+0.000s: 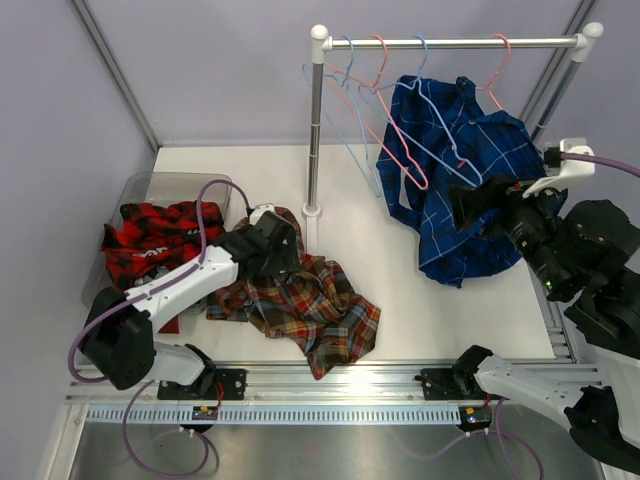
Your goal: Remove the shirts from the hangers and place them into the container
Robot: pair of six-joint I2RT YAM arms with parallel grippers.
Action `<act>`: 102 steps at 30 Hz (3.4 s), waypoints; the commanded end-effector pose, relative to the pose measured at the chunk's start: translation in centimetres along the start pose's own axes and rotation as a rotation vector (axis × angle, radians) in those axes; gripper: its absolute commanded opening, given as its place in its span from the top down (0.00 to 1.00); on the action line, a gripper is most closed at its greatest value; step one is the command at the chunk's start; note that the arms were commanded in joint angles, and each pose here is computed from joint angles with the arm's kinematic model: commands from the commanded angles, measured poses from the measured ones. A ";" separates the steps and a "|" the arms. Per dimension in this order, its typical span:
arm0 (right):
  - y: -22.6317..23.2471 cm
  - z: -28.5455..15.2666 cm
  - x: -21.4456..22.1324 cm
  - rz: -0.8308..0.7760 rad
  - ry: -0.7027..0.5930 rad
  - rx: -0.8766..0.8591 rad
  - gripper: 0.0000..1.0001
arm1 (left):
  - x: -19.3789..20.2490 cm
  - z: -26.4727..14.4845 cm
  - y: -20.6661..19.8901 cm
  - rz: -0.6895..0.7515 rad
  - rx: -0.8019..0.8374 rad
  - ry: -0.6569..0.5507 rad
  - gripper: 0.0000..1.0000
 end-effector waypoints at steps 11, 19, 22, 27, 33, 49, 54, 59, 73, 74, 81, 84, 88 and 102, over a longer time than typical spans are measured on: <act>0.6 -0.3 2.1 0.000 0.087 -0.113 0.15 | 1.9 5.8 0.5 -0.005 -0.256 0.155 0.01; -0.7 -2.3 1.5 -0.002 0.030 -0.101 0.14 | 4.3 8.6 -0.2 -0.005 -0.221 0.233 0.06; -1.0 -3.2 1.0 0.005 0.006 -0.105 0.14 | 5.5 9.8 -0.7 -0.017 -0.173 0.267 0.26; -1.3 -4.1 0.7 0.014 -0.006 -0.119 0.14 | 6.3 11.1 -1.6 -0.014 -0.126 0.308 0.63; -1.9 -4.7 0.6 0.003 -0.015 -0.096 0.13 | 3.1 9.9 -1.3 -0.013 -0.134 0.245 1.00; -1.6 -4.6 0.6 -0.007 0.003 -0.109 0.13 | -22.8 -20.8 6.5 0.069 -0.269 -0.761 1.00; -1.3 -3.6 1.2 -0.024 0.034 -0.104 0.13 | -27.1 -30.4 9.9 0.049 -0.399 -1.061 1.00; -0.9 -2.5 1.7 -0.043 0.057 -0.107 0.13 | -27.2 -35.7 13.9 0.013 -0.550 -1.207 1.00; 0.1 -1.0 3.1 -0.050 0.123 -0.147 0.12 | -19.4 -31.4 21.0 -0.203 -0.862 -1.015 1.00; 0.0 -1.2 3.1 -0.046 0.122 -0.151 0.12 | -18.2 -28.5 21.3 -0.177 -0.848 -0.930 1.00; -0.3 -1.3 2.7 -0.045 0.105 -0.119 0.12 | -12.5 -17.9 22.1 -0.267 -0.720 -0.568 1.00; -0.6 -0.9 2.4 -0.030 0.093 -0.046 0.11 | -10.9 -12.0 21.3 -0.358 -0.503 -0.401 1.00; -0.9 0.0 1.6 -0.011 0.086 0.074 0.10 | -9.0 -5.8 18.5 -0.431 -0.215 -0.267 1.00; -2.2 -3.9 -3.5 0.011 -0.075 0.167 0.07 | 0.0 0.5 23.5 -0.982 0.031 -0.177 1.00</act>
Point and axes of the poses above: each gripper's point midway between its finger pads, its own z axis out along the fingers, its own y axis along the line the jaws close on, x = y × z, the point moved 7 cm from there along -z, back along the fingers, and after that the axes turned 14 degrees about z, right-handed, at the moved point
